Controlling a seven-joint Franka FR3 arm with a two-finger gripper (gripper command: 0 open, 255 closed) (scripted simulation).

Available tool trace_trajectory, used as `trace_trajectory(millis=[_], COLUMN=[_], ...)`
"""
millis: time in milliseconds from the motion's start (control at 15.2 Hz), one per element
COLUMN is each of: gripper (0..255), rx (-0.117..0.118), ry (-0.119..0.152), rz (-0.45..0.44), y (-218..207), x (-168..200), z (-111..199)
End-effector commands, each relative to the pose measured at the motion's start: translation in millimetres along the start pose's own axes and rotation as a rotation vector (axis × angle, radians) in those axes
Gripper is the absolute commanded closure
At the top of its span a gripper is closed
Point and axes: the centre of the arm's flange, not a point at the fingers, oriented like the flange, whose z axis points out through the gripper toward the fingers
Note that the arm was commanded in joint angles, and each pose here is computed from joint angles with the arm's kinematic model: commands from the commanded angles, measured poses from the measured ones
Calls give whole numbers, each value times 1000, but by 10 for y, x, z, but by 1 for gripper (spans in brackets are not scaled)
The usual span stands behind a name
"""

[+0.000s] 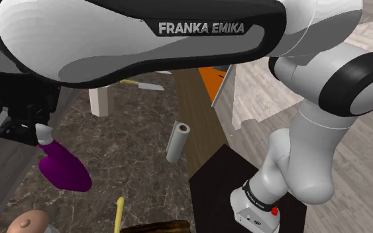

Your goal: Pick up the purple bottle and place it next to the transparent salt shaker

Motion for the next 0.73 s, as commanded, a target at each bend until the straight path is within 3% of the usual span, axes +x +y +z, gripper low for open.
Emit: trace_trajectory(millis=[0, 660], gripper=[255, 255], rx=[0, 0], ry=[1, 1], rz=[0, 0], y=[-8, -25], x=[-11, -83], z=[101, 624])
